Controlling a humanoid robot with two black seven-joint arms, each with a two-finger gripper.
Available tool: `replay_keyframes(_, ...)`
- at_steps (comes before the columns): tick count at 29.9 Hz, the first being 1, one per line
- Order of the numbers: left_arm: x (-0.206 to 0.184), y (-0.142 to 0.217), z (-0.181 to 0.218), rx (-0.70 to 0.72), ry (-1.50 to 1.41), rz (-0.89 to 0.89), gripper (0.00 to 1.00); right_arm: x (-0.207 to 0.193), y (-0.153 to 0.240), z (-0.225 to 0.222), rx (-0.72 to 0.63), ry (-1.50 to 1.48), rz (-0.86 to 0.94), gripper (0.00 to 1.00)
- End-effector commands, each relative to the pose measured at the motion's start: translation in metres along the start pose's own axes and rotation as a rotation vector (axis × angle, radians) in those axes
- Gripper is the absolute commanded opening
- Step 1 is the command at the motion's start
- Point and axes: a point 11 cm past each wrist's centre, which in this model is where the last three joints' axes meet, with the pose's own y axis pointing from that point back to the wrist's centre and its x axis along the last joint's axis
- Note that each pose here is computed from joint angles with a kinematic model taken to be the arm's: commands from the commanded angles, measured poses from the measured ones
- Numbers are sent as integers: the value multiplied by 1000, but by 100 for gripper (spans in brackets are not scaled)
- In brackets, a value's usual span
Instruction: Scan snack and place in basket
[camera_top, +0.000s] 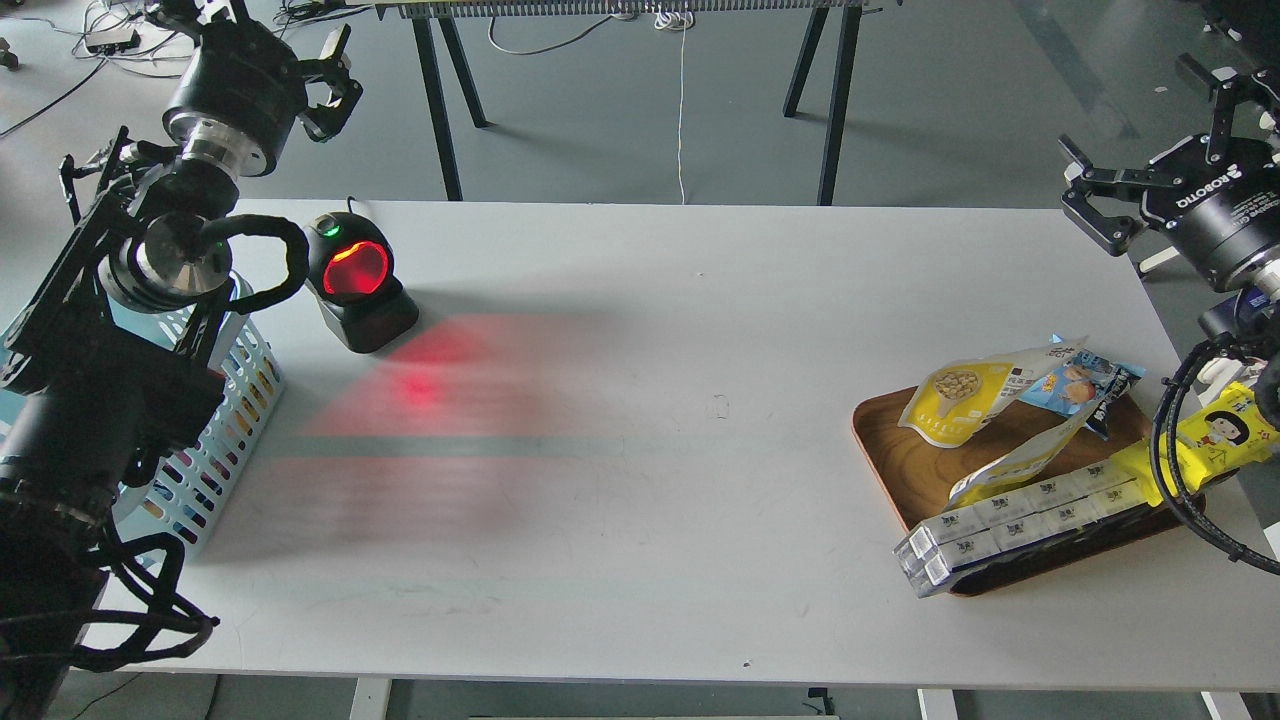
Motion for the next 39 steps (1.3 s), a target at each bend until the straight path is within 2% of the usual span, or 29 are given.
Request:
replay_keyframes(1,-3,0,1,-4,4,-28,100,-16,13,-23,-4,64,-2,99)
replay_keyframes(5,-4,0,1,-8,9,-36,100,-27,31,-63,7,179,34,99)
replay_keyframes(10,-5,0,1,-13,16,-37,100,-55,27,-67,-69,277,9,99)
replay_keyframes(21,-5,-1,2,-18,19,-38,100,-114,-15,-18,-358,568,-107,99)
replay_keyframes(26,-5,0,3,-18,18,-37,100,-144,-43,19,-565,762,-108,99)
replay_keyframes(31,-4,0,3,-19,19,-35,100,-169,-49,54,-829,980,26,99)
replay_keyframes(35,-5,0,2,-19,21,-35,100,-185,-32,66,-911,1034,124,99)
replay_keyframes(39,-5,0,2,-19,21,-35,100,-177,-10,62,-948,872,378,99)
